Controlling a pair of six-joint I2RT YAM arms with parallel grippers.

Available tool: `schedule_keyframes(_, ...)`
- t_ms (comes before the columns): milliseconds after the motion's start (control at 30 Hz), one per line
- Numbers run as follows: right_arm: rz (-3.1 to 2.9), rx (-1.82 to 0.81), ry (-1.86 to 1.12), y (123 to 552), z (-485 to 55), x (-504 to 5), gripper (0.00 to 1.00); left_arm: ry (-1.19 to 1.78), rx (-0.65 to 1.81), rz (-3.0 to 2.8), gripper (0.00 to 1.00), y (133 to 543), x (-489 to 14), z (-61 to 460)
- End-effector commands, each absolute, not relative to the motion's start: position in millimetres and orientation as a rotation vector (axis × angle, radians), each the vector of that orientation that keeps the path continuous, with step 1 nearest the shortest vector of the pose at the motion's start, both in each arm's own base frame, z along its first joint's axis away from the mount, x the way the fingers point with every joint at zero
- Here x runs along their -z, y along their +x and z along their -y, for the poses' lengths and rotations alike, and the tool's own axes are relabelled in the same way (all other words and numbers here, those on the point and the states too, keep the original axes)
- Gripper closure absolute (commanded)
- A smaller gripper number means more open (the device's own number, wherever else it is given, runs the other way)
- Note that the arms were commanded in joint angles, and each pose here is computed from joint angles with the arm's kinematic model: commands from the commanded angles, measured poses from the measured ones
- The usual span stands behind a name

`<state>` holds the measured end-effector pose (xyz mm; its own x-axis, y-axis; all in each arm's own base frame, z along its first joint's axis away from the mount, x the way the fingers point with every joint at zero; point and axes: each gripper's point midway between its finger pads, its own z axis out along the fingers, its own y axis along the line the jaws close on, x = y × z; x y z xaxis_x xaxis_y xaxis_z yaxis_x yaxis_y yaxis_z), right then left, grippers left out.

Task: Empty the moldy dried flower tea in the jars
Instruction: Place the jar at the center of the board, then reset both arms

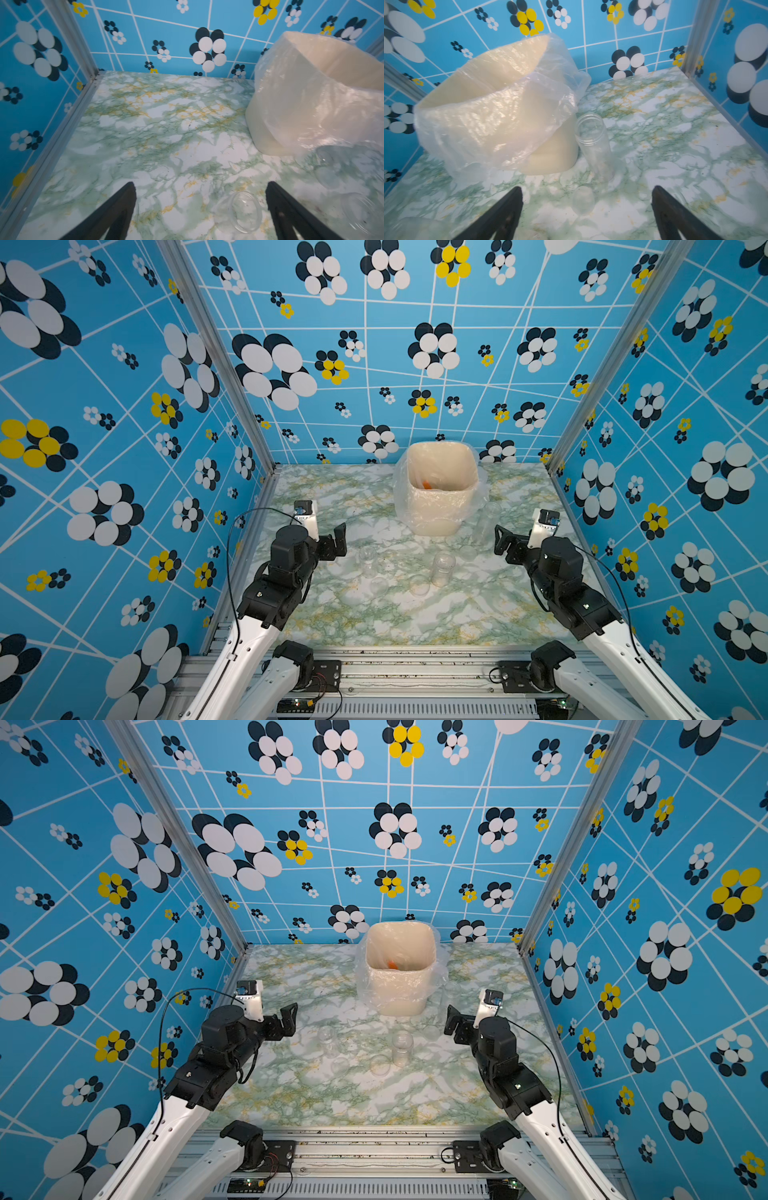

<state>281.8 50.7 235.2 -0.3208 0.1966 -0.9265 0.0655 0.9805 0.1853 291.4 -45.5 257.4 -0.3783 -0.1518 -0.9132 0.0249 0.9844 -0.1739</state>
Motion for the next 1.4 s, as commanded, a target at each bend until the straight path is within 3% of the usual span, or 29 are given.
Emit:
schedule_keyframes(0, -1.834, 0.064, 0.334, 279.4, -11.6, -220.8, 0.01, -0.256, 0.155, -1.821, 0.01, 306.5, -263.1, 10.8)
schedule_keyframes(267, -1.841, 0.215, 0.395, 294.5, 16.4, -167.6, 0.01, -0.434, 0.035, -1.702, 0.01, 330.8, -219.6, -47.3)
schedule_keyframes(467, -1.779, 0.258, 0.263, 320.4, 12.5, -169.4, 0.01, -0.44, -0.152, -1.641, 0.01, 341.8, -190.5, -63.0)
schedule_keyframes(633, -1.852, 0.289, 0.2, 339.3, 20.4, -129.3, 0.01, -0.351, -0.21, -1.661, 0.0, 348.8, -166.9, -56.1)
schedule_keyframes(933, -1.821, 0.165, 0.061, 374.9, 2.3, -117.6, 0.01, -0.244, -0.108, -1.71, 0.01, 357.8, -133.6, -36.5)
schedule_keyframes(1367, -1.851, 0.117, 0.024, 389.7, 1.7, -97.9, 0.01, -0.131, -0.047, -1.79, 0.0, 379.5, -102.5, -18.9)
